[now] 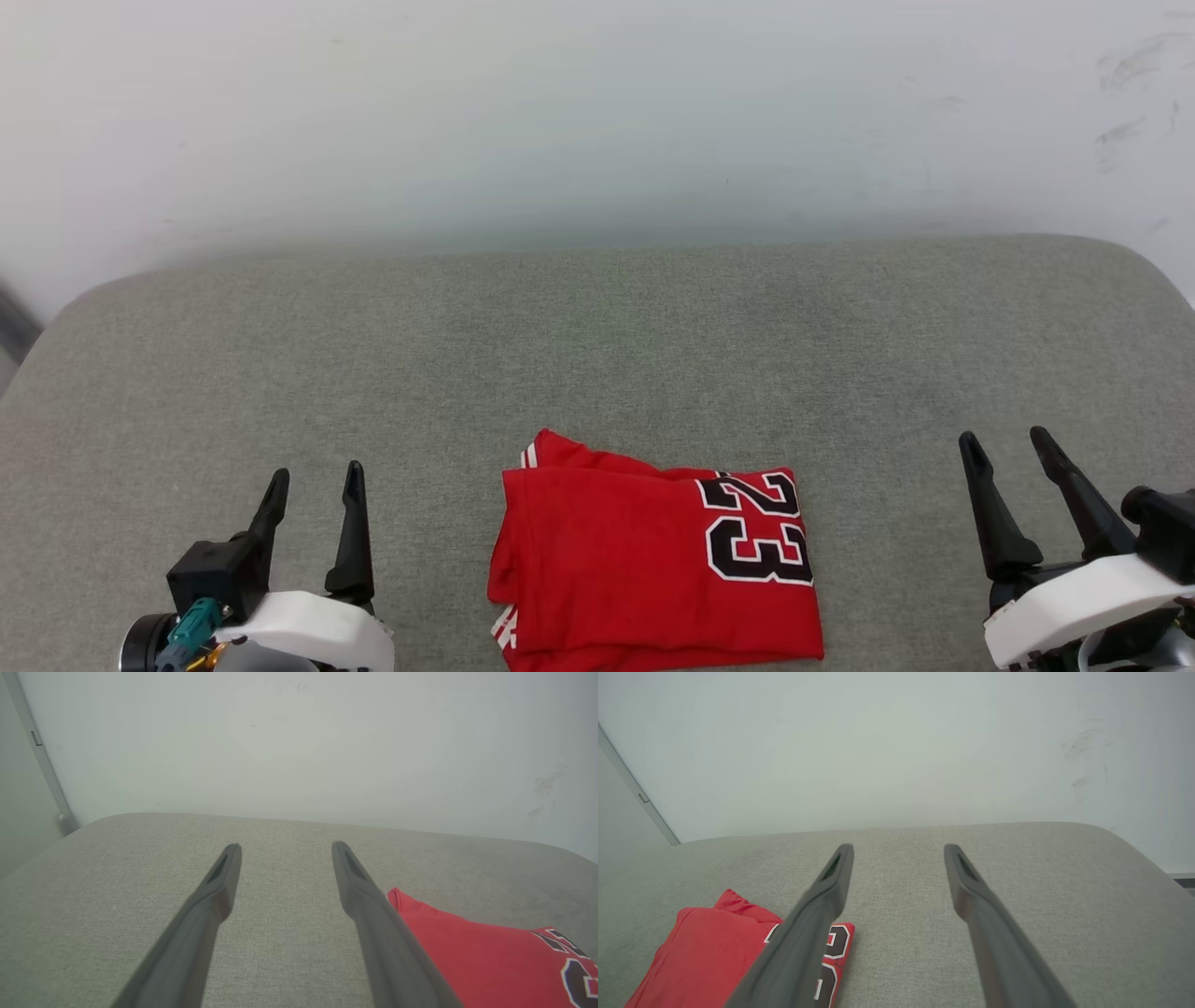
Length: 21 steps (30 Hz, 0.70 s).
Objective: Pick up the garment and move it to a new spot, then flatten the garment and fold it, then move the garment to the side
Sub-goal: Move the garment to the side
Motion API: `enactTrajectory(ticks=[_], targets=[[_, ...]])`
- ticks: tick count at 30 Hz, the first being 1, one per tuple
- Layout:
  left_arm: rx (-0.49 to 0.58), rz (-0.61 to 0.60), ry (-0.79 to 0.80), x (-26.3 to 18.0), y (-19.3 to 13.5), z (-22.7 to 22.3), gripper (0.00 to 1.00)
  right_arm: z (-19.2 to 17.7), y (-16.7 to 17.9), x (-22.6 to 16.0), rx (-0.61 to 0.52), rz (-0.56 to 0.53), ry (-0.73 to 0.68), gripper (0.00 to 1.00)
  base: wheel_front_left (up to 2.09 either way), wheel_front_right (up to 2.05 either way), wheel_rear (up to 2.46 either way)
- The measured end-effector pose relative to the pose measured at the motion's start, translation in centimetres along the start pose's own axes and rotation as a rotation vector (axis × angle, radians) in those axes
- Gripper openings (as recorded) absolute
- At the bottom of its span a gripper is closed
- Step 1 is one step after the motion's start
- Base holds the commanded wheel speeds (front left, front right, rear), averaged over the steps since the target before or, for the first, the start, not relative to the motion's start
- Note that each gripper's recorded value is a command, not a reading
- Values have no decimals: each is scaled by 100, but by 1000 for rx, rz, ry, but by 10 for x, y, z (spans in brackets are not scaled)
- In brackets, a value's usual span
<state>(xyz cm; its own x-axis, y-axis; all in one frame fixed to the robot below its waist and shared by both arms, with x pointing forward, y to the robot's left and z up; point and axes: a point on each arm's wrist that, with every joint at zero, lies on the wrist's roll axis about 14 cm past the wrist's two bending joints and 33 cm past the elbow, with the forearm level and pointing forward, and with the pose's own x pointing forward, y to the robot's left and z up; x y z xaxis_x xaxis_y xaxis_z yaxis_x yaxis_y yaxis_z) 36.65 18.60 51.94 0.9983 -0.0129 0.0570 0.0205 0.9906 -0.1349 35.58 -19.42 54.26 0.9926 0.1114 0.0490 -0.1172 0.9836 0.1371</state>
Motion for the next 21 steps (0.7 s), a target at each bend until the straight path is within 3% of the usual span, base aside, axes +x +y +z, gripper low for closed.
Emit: enactTrajectory(ticks=[4, 8, 15, 21], targets=[[-3, 2, -2, 1, 0, 0, 100, -1, -5, -1, 12, -14, 16, 100, 0, 0, 0], [-3, 11, -9, 2, 2, 3, 100, -13, -23, -3, 100, -68, 89, 100, 0, 0, 0], [-4, 35, -37, 3, 9, 10, 100, -69, -77, -20, 267, -189, 423, 100, 0, 0, 0], [-2, 66, -54, 0, 17, 14, 100, -130, -81, -43, 450, -211, 783, 100, 0, 0, 0]])
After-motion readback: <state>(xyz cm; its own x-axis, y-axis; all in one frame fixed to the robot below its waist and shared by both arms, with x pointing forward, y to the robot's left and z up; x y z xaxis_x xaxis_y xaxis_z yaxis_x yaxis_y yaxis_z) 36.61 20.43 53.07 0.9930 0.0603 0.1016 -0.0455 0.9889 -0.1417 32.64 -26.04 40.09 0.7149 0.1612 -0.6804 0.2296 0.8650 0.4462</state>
